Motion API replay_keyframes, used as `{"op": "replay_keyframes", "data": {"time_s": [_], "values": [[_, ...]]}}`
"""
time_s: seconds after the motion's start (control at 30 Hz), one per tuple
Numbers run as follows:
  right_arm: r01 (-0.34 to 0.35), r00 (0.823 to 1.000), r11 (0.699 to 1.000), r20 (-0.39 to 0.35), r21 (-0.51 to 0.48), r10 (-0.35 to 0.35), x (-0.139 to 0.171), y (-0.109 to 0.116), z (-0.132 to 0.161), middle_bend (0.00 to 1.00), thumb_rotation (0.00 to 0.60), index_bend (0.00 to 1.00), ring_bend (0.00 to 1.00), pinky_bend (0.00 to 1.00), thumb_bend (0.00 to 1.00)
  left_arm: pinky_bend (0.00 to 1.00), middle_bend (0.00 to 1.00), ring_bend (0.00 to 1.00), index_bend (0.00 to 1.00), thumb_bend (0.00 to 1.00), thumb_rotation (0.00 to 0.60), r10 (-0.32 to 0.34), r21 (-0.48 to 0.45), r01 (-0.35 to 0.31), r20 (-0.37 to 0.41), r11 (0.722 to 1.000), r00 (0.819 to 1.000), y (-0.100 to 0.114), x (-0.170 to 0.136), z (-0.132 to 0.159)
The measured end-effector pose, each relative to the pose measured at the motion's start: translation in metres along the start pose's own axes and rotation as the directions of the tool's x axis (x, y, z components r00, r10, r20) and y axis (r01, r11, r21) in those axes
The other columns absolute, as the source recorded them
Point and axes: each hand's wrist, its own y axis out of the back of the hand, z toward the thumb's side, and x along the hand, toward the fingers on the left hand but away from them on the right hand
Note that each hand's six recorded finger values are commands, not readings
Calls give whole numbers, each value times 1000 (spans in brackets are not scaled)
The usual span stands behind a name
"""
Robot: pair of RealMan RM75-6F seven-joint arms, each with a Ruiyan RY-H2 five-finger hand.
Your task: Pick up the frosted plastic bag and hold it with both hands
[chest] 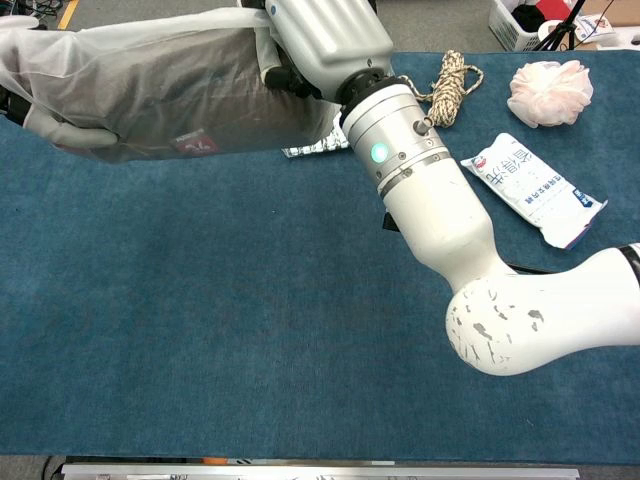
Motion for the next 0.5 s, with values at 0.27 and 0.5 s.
{"op": "replay_keyframes", "data": {"time_s": [0.27, 0.5], "values": [[-16, 1000, 1000, -3, 8, 16, 6, 0, -7, 725, 600, 823, 746, 982, 792, 877, 748, 698, 695, 288, 600, 6, -21, -7, -40, 1000, 999, 4, 2, -12], [-32, 999, 999, -11, -3, 32, 12, 3, -11, 594, 600, 576, 603, 819, 761, 905, 804, 729, 751, 315, 600, 14, -32, -16, -55, 999, 998, 12, 1, -22]]}}
